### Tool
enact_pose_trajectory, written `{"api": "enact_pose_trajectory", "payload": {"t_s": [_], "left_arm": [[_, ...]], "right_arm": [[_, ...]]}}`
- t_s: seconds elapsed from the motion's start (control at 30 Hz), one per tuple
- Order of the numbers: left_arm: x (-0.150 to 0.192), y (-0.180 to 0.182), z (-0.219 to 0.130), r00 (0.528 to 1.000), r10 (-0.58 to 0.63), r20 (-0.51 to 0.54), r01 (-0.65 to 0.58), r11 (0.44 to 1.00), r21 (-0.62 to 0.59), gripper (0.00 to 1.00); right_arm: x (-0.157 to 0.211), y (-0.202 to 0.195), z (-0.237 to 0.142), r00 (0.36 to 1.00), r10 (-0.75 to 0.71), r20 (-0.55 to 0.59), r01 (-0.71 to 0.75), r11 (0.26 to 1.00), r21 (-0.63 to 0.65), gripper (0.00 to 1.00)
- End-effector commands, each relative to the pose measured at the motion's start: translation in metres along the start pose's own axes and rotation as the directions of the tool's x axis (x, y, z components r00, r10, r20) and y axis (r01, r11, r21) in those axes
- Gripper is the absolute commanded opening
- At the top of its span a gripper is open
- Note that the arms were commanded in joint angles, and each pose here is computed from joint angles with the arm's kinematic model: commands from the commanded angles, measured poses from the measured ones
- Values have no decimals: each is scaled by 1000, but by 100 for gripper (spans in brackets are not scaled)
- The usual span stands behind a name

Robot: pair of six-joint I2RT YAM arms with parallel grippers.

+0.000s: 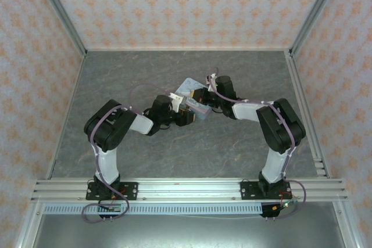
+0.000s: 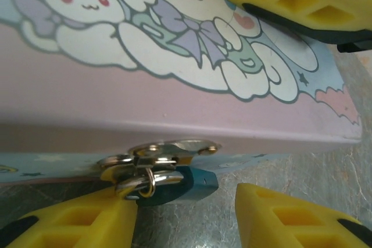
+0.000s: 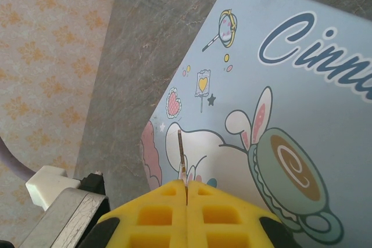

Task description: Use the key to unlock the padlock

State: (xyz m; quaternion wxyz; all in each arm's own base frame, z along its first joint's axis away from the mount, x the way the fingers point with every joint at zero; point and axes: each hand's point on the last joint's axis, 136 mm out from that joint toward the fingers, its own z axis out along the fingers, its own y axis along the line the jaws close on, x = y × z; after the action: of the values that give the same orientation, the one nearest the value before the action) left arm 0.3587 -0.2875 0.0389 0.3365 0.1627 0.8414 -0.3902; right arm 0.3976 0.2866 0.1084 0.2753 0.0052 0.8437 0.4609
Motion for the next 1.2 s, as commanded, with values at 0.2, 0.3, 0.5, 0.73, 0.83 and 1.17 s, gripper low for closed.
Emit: {"api": "enact_pose_trajectory", "payload": {"t_s": [0.2,0.3,0.5,0.73,0.83,1.17], "left_arm": [[-4,9,9,1000,-30,-8,29,997,-68,48],[-8,10,12,999,-47,-8,46,996,-76,47],[-13,14,15,996,-86,-15,85,992,-95,45],[-15,16,15,995,-103,-11,101,990,-102,34],[-16,15,14,995,-104,-6,103,990,-101,29],[-32,-2,4,992,-126,25,127,990,-54,24]], "right_arm": [[16,-12,4,998,34,-50,-33,999,21,0],[16,-11,4,998,35,-52,-34,999,19,0],[18,-10,5,998,36,-55,-35,999,18,0],[18,-9,4,998,34,-57,-34,999,15,0],[16,-6,3,998,28,-51,-28,1000,8,0],[-10,32,-25,994,-98,39,98,995,-16,0]]}}
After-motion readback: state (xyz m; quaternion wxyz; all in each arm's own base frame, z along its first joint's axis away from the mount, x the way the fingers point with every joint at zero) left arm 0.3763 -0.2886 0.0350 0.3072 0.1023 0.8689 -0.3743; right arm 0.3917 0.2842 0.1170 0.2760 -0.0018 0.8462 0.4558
